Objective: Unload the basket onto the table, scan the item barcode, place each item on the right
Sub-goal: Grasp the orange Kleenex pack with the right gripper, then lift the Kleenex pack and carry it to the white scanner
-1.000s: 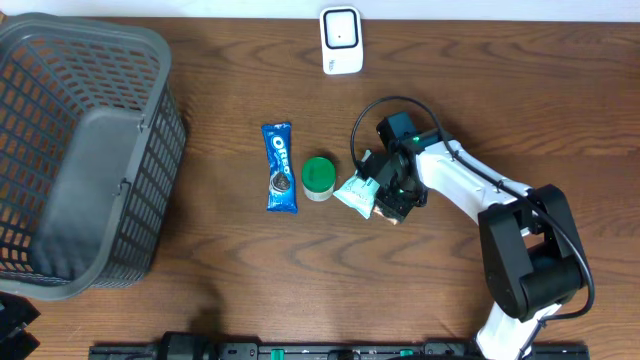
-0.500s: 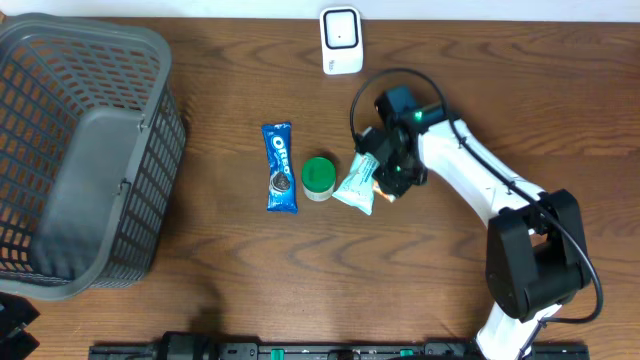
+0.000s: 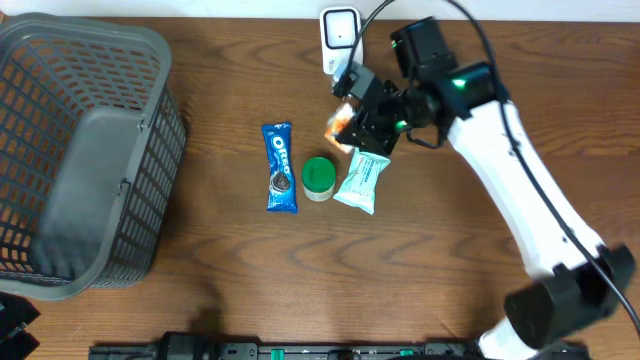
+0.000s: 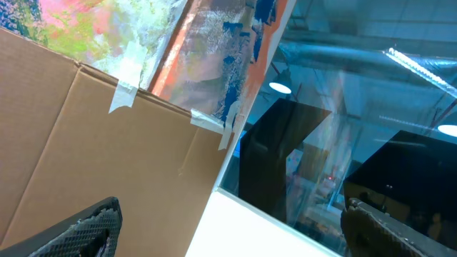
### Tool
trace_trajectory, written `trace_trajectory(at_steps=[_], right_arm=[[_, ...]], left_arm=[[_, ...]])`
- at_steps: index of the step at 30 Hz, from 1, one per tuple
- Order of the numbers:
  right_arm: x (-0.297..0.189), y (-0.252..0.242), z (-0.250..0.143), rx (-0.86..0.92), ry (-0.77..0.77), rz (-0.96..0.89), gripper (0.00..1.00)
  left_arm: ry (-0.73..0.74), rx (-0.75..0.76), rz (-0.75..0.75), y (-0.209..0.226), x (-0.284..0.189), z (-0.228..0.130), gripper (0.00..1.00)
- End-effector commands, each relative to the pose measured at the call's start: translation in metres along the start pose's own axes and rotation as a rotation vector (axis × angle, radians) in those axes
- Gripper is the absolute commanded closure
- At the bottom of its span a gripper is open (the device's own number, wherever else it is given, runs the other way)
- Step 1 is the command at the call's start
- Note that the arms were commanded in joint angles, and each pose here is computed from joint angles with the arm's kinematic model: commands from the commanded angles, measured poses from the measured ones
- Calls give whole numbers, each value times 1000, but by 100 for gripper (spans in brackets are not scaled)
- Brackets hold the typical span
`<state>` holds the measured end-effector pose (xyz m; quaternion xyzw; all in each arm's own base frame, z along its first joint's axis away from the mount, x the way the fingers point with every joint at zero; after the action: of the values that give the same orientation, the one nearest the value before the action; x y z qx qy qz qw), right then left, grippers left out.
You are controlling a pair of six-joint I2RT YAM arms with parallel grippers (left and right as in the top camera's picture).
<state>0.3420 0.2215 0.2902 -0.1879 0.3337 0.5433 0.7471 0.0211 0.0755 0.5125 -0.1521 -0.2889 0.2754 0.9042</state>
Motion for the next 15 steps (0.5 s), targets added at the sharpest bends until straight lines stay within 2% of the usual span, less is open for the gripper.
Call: trace_trajectory(at_steps=[1,5,10,15], right_arm=[[-44,36,40,-257,-224,78,64],[-71,67,52,-476,-351,145,63],[-93,93,50,-676,-411,169,61],[-101,100,50,-756,-431,150,60]], left_arm=[[-6,-11,-10,-2,0,1,2],[-6,-11,-10,-2,0,1,2],[-6,-10,-10,-2,0,1,2],[-14,-17,-10,-2,0,3,2]])
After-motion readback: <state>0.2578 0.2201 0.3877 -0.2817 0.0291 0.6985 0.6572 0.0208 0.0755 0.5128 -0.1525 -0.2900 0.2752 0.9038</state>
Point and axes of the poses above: each gripper's point midway between its finger pads, its own x axis out along the fingers, its own y axis along the line the jaws close on, z = x × y, the point moved 5 cm from there along -x, back along the fingers, and after that the axes turned 3 degrees about -x, right-handed, at the moved point
